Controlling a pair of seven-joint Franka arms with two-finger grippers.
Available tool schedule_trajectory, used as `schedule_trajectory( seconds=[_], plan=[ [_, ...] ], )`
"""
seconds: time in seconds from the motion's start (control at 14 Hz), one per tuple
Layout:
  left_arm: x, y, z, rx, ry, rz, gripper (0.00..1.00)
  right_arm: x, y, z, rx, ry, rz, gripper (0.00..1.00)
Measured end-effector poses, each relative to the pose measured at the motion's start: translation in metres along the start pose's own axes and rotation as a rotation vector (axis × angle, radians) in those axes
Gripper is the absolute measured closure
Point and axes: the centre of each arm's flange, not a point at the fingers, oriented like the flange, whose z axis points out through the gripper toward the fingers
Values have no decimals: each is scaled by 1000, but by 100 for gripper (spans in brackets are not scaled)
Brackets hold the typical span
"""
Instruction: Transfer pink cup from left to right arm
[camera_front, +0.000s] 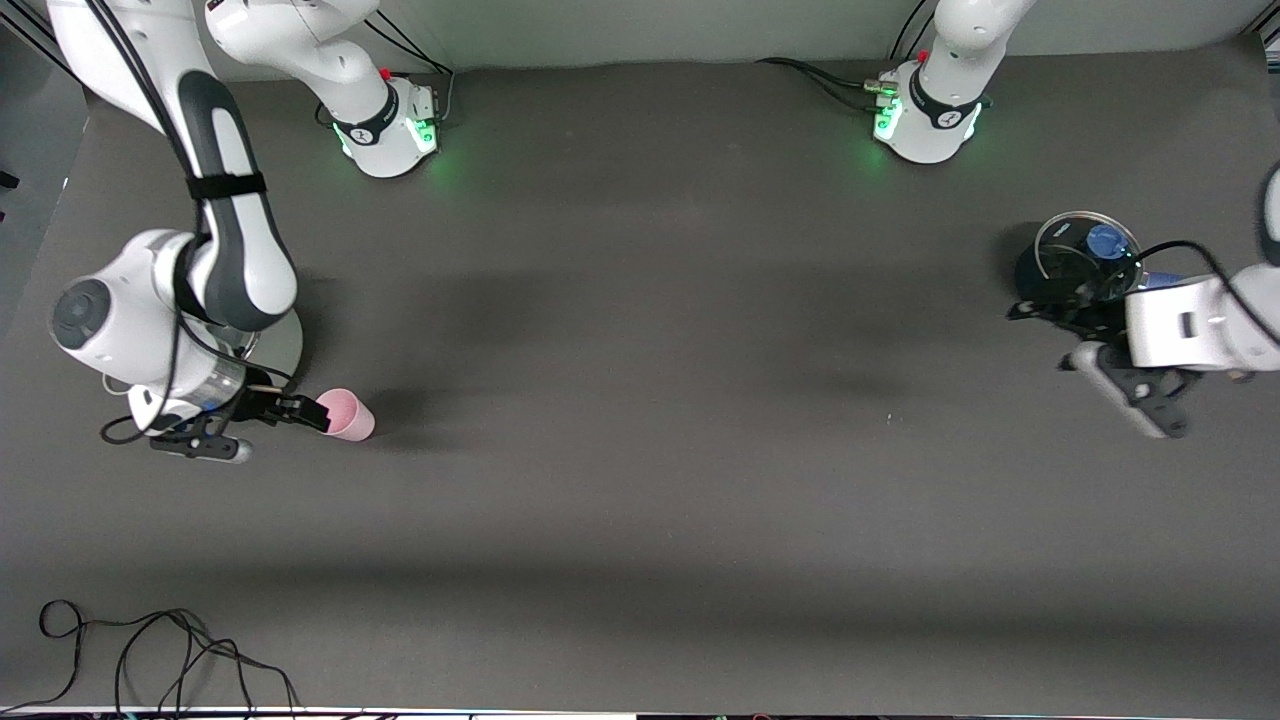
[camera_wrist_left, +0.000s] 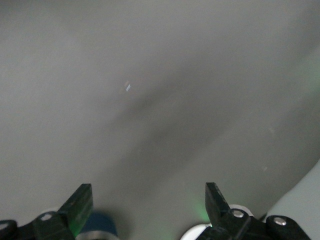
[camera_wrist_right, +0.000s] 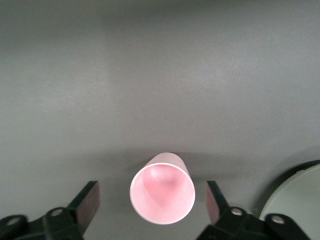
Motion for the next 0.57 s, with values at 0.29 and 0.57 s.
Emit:
schedule_trajectory(
  seconds=[0.29, 0.57],
  plan=[
    [-27, 4, -29, 120, -101, -209, 0, -3, -2, -38, 34, 15, -20, 0],
    [-38, 22, -54, 248, -82, -385, 0, -2, -4, -80, -18, -22, -86, 0]
  ],
)
